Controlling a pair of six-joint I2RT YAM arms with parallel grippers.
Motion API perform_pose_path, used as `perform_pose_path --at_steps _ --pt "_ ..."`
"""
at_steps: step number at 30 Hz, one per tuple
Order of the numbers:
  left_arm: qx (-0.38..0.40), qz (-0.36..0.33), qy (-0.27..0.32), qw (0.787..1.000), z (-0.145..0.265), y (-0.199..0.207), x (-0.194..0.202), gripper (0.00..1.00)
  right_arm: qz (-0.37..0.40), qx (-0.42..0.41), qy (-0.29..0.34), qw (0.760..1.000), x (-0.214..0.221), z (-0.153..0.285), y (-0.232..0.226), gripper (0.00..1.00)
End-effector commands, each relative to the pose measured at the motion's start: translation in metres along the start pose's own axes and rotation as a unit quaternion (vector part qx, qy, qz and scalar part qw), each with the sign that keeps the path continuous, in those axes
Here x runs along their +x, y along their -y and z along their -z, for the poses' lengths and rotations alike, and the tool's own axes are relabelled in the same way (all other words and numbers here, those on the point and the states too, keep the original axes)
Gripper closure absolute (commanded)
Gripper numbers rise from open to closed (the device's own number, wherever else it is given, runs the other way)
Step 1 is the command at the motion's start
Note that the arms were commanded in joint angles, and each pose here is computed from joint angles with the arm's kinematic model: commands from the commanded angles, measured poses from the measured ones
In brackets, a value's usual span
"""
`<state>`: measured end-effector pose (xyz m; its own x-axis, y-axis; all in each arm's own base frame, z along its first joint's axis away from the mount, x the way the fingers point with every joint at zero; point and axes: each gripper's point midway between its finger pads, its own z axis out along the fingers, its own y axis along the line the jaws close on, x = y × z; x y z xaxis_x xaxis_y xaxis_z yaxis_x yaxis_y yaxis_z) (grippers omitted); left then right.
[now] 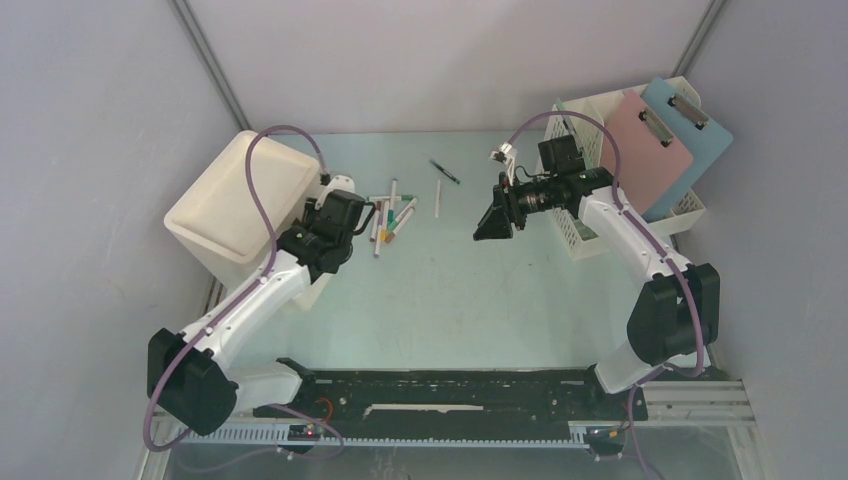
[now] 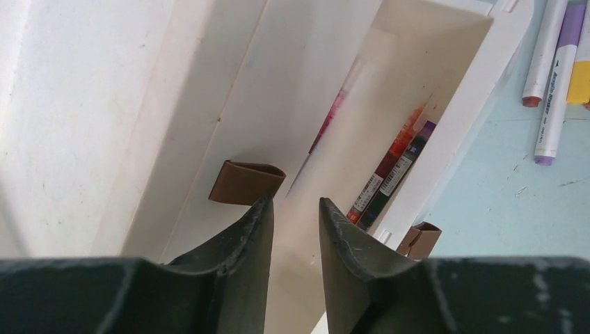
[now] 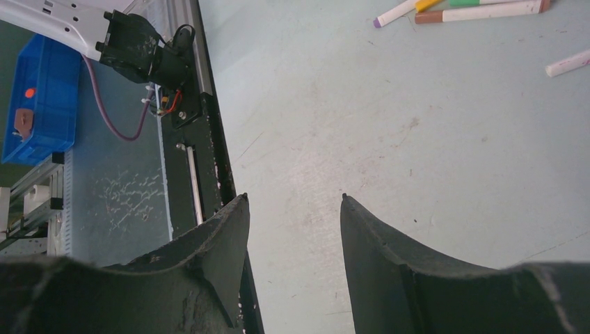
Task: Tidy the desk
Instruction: Place the stationery in the drawer.
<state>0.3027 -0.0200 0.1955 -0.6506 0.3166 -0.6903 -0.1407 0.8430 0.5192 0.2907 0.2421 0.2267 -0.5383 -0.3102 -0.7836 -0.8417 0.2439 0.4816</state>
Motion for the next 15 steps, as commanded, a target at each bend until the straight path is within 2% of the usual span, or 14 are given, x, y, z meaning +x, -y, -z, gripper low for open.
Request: perform_pose_path --at_steps 1,5,9,15 --pt "0.000 0.028 0.013 1.000 0.006 -0.005 -0.012 0.61 0.020 0.000 0.001 1.000 -0.002 -0.001 -0.003 0.42" --pt "0.028 0.053 0.024 0.998 0.011 0.000 -0.016 0.53 0.017 0.002 -0.003 1.000 0.000 -0.002 -0.001 0.42" --pt "0.075 0.085 0.045 0.993 0.019 0.010 -0.021 0.41 0.016 0.009 -0.008 1.000 0.002 -0.004 0.004 0.42" --pt "0.148 0.155 0.102 0.971 0.035 0.024 -0.033 0.22 0.018 0.031 -0.023 0.999 0.010 -0.008 0.017 0.42"
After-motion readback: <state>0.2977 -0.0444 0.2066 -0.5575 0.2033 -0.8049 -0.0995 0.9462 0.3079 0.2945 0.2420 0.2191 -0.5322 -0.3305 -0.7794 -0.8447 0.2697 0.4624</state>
